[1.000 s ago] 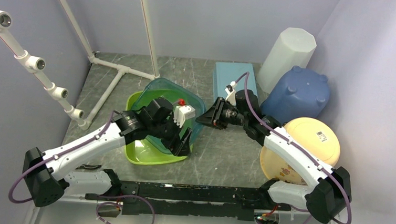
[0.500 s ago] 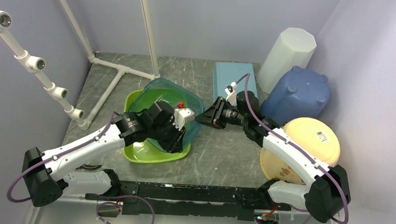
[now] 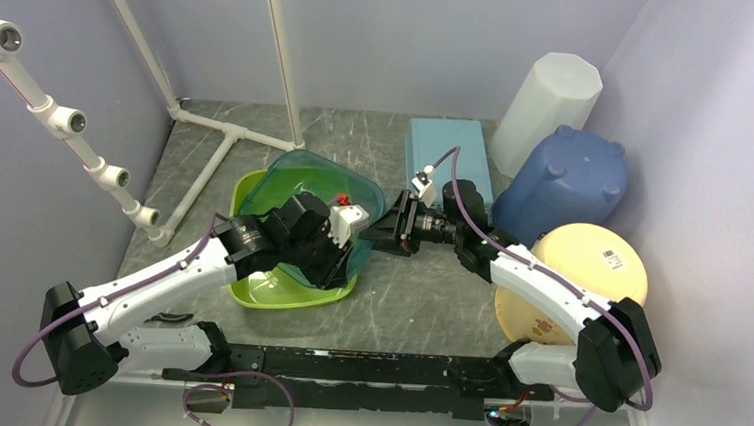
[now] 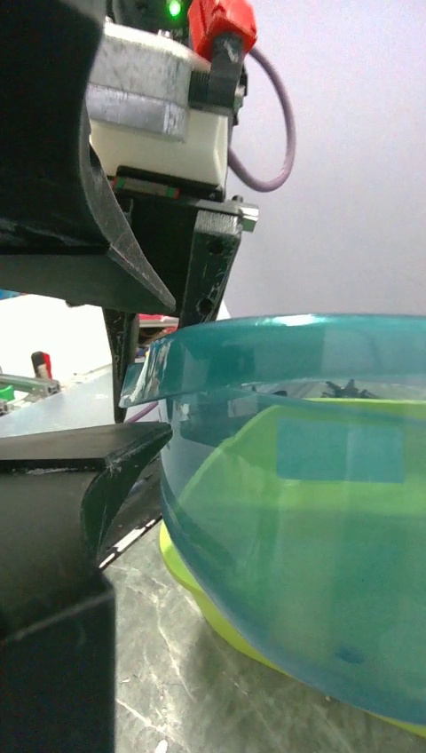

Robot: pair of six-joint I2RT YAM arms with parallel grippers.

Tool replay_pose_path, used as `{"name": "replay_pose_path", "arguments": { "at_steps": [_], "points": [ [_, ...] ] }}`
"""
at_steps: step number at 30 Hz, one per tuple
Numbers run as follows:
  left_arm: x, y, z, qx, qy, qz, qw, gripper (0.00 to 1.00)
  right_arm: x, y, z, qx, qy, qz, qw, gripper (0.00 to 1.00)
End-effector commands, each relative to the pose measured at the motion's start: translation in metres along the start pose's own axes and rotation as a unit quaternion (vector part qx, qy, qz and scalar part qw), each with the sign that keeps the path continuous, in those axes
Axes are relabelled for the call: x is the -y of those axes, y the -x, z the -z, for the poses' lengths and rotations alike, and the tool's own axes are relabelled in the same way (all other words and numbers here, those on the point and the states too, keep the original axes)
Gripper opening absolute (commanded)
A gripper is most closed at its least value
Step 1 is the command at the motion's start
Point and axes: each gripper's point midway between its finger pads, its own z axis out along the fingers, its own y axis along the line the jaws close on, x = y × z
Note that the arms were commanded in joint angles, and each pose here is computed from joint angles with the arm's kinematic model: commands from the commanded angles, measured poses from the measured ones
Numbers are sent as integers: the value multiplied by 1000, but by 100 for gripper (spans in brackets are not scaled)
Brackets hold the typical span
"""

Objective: Turn the large container upside down

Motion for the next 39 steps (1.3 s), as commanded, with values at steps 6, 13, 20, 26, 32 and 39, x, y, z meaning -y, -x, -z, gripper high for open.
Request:
{"name": "replay_pose_path", "arguments": {
  "at_steps": [6, 13, 20, 26, 32, 39],
  "points": [
    [10, 17, 6, 32, -21, -10, 999, 17, -9, -2, -6, -34, 2, 29, 999, 44],
    [16, 12, 2, 18, -31, -16, 999, 16, -11, 4, -11, -26, 8, 18, 999, 43],
    [20, 8, -5, 3, -35, -22, 999, 15, -1, 8, -16, -27, -29, 3, 999, 48],
    [23, 8, -12, -8, -34, -29, 999, 15, -3, 13, -17, -13, -29, -10, 999, 40],
    [19, 14, -8, 9, -14, -24, 1000, 24, 1, 11, -14, -10, -40, -11, 999, 5],
    [4, 33, 14, 67, 47, 8, 997, 79, -9, 21, 5, 51, -37, 29, 998, 0]
  ]
}}
